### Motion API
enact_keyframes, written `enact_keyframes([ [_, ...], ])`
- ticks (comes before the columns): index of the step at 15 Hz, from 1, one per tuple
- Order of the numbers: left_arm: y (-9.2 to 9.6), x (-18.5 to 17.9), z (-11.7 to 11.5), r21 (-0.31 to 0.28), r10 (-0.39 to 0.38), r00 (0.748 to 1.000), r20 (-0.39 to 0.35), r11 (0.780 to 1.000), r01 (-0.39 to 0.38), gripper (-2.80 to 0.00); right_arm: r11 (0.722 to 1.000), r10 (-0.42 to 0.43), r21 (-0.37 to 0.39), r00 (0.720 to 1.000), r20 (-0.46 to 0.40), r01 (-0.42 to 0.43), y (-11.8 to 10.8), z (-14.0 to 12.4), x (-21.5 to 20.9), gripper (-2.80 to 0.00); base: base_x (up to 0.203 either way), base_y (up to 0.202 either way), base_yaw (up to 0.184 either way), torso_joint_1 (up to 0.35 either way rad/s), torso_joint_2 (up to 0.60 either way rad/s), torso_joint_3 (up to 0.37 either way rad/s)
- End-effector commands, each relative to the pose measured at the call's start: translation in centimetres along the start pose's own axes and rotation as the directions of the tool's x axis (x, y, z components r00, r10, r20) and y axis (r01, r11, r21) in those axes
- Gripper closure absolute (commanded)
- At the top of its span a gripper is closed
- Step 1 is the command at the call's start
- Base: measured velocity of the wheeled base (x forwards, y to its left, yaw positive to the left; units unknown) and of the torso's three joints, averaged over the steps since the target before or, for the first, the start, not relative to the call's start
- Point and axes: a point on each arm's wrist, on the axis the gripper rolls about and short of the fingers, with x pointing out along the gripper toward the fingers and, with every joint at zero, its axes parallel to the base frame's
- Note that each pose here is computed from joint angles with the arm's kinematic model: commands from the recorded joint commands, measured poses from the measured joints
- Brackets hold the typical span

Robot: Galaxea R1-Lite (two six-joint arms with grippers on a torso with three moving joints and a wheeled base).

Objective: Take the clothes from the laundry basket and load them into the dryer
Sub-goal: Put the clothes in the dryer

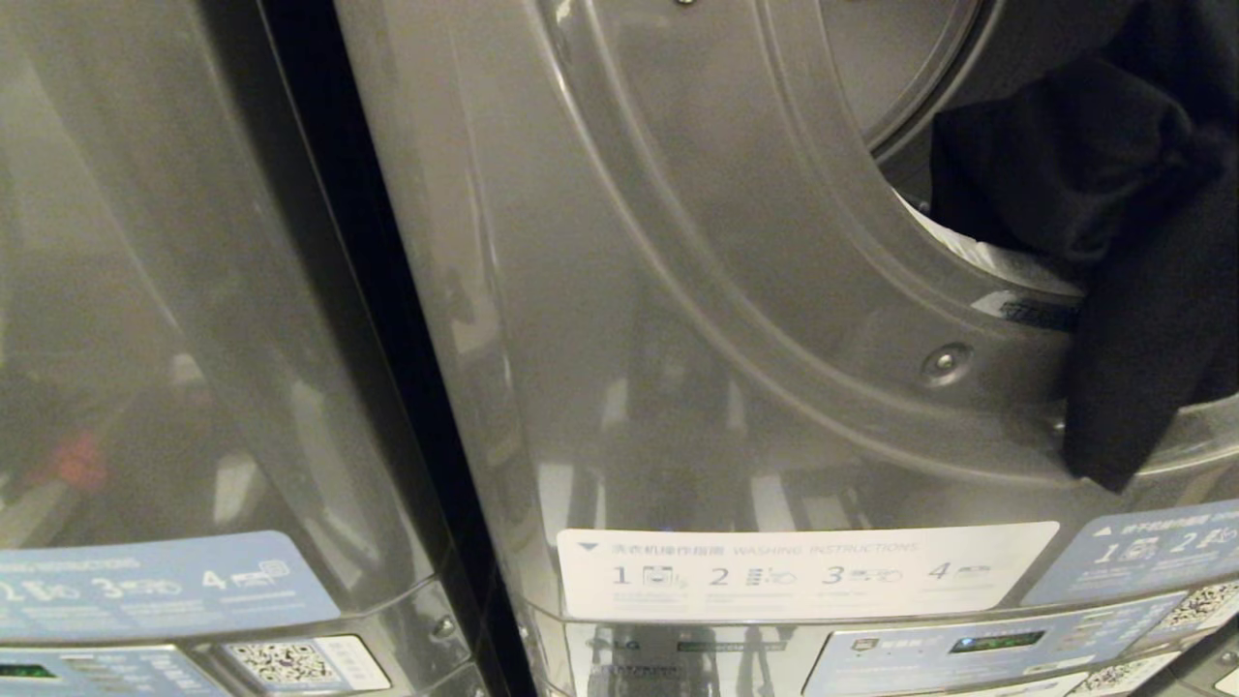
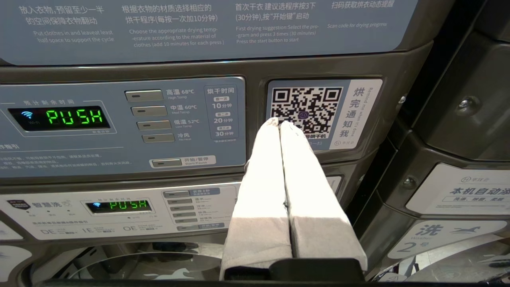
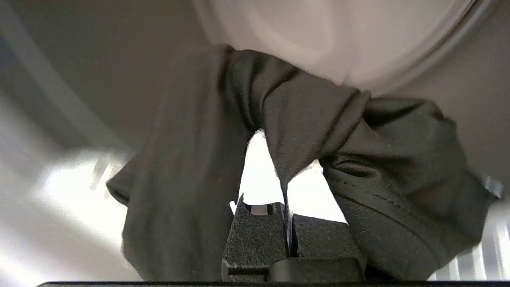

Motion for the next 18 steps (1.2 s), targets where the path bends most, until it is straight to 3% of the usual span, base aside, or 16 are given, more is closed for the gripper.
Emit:
enact_keyframes([
  [1,0.0,0.0,0.0,0.000,0.001,1.000,0.000,1.000,-0.001,0.00,1.000,-0.025,-0.015,1.000,-0.007,0.025,0.1,-1.1,5.6,0.00,0.000,0.000,0.000,0.000,0.00,0.000],
  [6,0.0,0.0,0.0,0.000,0.000,1.000,0.000,1.000,0.000,0.00,0.995,-0.084,-0.039,0.986,0.143,0.091,-0.4,0.4,14.8,0.00,0.000,0.000,0.000,0.000,0.00,0.000],
  [9,0.0,0.0,0.0,0.000,-0.001,1.000,0.000,1.000,0.001,0.00,0.983,-0.152,-0.070,0.968,0.202,0.169,-0.9,-1.2,19.6,0.00,0.000,0.000,0.000,0.000,0.00,0.000],
  [12,0.0,0.0,0.0,0.000,0.000,1.000,0.000,1.000,0.000,0.00,0.976,-0.181,-0.088,0.964,0.193,0.201,-1.4,-3.5,21.7,0.00,0.000,0.000,0.000,0.000,0.00,0.000],
  [14,0.0,0.0,0.0,0.000,0.001,1.000,0.000,1.000,-0.001,0.00,0.972,-0.198,-0.092,0.963,0.183,0.218,-2.1,-3.5,21.9,0.00,0.000,0.000,0.000,0.000,0.00,0.000],
  [15,0.0,0.0,0.0,0.000,0.000,1.000,0.000,1.000,0.000,0.00,0.973,-0.197,-0.082,0.962,0.189,0.215,-2.1,-3.1,21.9,-2.80,0.000,0.000,0.000,0.000,0.00,0.000],
  [18,0.0,0.0,0.0,0.000,0.000,1.000,0.000,1.000,0.000,0.00,0.978,-0.203,-0.024,0.975,0.086,0.206,-1.9,-2.5,21.1,-2.80,0.000,0.000,0.000,0.000,0.00,0.000],
])
